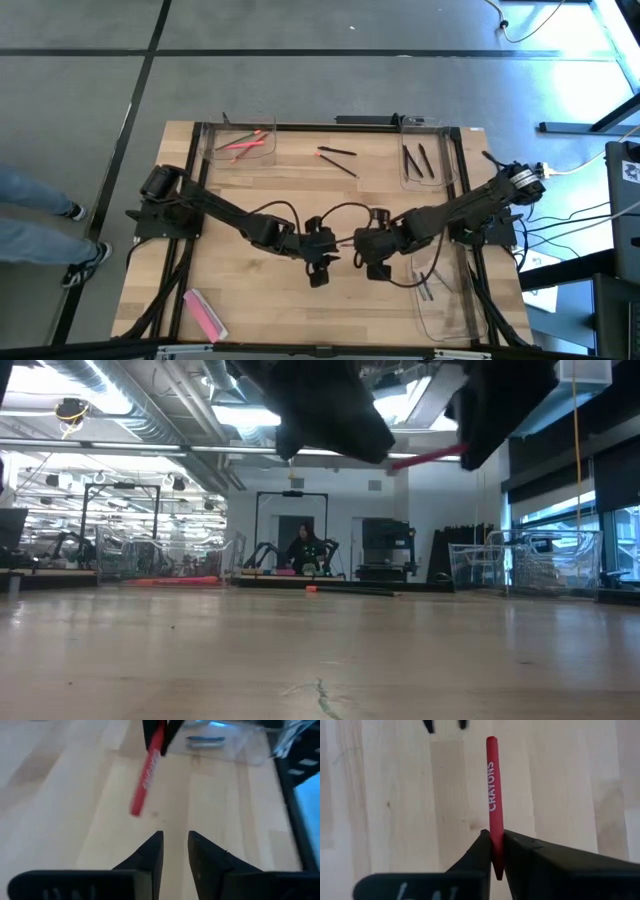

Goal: Sort crayons/erasers/pens/pencils in bins
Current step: Put the red crayon into the bottom transparent bin, then put the dark blue pencil into the top left transparent bin

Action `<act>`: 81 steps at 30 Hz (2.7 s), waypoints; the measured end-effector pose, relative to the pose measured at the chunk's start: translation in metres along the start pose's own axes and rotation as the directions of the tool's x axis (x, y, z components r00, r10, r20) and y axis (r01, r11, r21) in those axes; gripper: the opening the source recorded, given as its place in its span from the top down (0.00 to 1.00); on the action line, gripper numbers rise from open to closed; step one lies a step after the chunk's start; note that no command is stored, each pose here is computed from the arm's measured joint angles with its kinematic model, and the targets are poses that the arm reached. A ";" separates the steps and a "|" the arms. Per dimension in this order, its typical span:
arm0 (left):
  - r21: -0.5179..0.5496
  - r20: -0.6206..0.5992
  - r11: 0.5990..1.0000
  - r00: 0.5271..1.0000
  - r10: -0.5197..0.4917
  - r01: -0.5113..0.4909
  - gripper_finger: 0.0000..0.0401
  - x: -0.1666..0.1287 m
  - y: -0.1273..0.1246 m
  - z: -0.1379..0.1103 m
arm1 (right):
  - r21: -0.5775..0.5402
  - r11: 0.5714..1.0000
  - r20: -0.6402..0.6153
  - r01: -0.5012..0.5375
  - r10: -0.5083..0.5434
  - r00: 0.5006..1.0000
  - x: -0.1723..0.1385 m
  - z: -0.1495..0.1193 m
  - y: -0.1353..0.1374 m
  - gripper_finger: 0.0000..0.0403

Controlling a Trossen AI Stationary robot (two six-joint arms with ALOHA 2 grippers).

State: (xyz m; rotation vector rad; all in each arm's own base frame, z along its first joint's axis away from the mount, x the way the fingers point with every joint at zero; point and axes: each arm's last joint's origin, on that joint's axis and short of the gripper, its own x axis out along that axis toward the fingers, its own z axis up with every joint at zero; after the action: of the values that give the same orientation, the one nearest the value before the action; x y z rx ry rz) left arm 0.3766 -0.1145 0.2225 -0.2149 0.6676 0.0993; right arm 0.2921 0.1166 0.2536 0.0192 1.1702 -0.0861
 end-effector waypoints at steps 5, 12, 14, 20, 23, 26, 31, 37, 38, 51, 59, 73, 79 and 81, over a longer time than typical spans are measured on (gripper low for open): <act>-0.038 -0.014 0.997 0.997 -0.074 0.074 0.80 -0.011 -0.003 0.004 | 0.131 0.991 -0.033 0.009 -0.005 0.999 -0.028 -0.015 -0.002 0.93; -0.057 0.014 0.993 0.995 -0.102 0.102 0.79 -0.037 -0.007 0.014 | 0.323 0.940 -0.158 0.110 -0.061 0.986 -0.054 -0.051 0.009 0.91; -0.056 0.027 0.992 0.993 -0.113 0.115 0.80 -0.043 -0.009 0.016 | 0.354 0.921 -0.207 0.161 -0.091 0.974 -0.059 -0.063 0.015 0.91; -0.045 0.035 0.990 0.990 -0.134 0.136 0.80 -0.050 -0.016 0.015 | 0.509 0.828 -0.271 0.235 -0.106 0.957 -0.073 -0.096 0.041 0.92; -0.040 0.032 0.989 0.990 -0.140 0.141 0.79 -0.051 -0.018 0.014 | 0.582 0.769 -0.307 0.266 -0.095 0.947 -0.075 -0.115 0.052 0.90; -0.036 0.030 0.989 0.989 -0.145 0.146 0.80 -0.052 -0.020 0.013 | 0.636 0.705 -0.361 0.315 -0.089 0.928 -0.072 -0.136 0.061 0.89; -0.032 0.029 0.988 0.988 -0.150 0.151 0.80 -0.053 -0.023 0.012 | 0.704 0.622 -0.420 0.343 -0.026 0.907 -0.058 -0.170 0.076 0.92; -0.031 0.029 0.988 0.988 -0.149 0.150 0.80 -0.052 -0.022 0.011 | 0.774 0.573 -0.375 0.269 0.073 0.924 -0.030 -0.188 0.085 0.89; -0.031 0.029 0.988 0.988 -0.149 0.150 0.80 -0.052 -0.022 0.011 | 0.778 0.571 -0.372 0.262 0.081 0.925 -0.025 -0.191 0.085 0.89; -0.039 0.028 0.988 0.989 -0.147 0.148 0.80 -0.052 -0.021 0.012 | 0.783 0.567 -0.367 0.255 0.089 0.926 -0.005 -0.200 0.078 0.83; -0.114 0.023 0.989 0.995 -0.095 0.097 0.80 -0.045 -0.001 0.019 | 0.786 0.562 -0.367 0.257 0.090 0.926 -0.010 -0.197 0.079 0.69; 0.030 -0.178 0.989 0.972 0.151 -0.148 0.80 -0.068 0.115 0.075 | 0.858 0.514 -0.091 0.023 0.107 0.990 -0.075 -0.181 0.034 0.67; 0.097 -0.206 0.990 0.971 0.121 -0.103 0.80 -0.076 0.169 0.087 | 0.805 0.571 0.173 -0.162 0.036 0.984 -0.095 -0.174 0.006 0.67; 0.142 -0.215 0.985 0.968 0.127 -0.097 0.80 -0.078 0.183 0.088 | 0.766 0.603 0.266 -0.221 0.015 0.964 -0.099 -0.170 0.000 0.67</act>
State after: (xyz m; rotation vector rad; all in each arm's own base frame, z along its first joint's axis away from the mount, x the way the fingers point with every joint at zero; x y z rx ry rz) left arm 0.3391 0.0819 0.3080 -0.0614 0.9081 0.1409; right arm 0.0978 0.1329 0.2788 0.8716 0.8020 -0.4819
